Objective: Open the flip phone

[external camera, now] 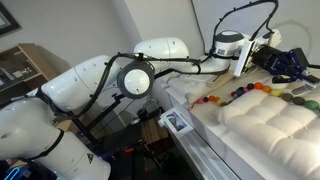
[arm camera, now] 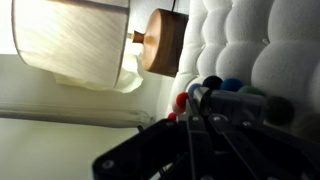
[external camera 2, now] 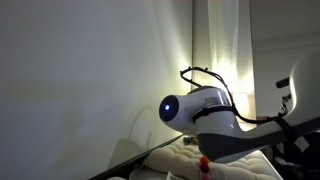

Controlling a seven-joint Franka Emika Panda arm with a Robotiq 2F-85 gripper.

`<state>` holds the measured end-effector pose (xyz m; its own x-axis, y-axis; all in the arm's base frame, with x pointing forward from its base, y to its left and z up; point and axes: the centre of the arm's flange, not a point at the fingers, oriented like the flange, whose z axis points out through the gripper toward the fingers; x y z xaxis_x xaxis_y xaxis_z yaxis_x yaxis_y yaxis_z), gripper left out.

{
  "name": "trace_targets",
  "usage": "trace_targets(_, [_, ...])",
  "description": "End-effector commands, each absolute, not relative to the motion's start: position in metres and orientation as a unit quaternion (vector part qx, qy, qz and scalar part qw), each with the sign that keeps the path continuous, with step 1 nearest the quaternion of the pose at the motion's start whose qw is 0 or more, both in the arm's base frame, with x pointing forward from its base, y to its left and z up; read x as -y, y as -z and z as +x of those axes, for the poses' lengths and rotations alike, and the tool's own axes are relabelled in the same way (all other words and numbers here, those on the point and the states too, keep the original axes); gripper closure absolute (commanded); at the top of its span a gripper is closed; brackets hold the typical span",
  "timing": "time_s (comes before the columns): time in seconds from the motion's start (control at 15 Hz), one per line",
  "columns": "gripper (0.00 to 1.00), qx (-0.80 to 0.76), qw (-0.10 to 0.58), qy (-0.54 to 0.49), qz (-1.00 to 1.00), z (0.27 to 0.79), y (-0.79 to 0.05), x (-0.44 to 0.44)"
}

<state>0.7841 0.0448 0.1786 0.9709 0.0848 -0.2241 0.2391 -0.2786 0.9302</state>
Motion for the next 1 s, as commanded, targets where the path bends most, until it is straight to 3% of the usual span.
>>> trace_targets(0.0, [1.0,-0.063,0.611,0.069,0.786,0.805,-0.192,-0.05])
trace_targets(0.93, [1.0,-0.021,0.643,0.109,0.758,0.803,-0.196,-0.027])
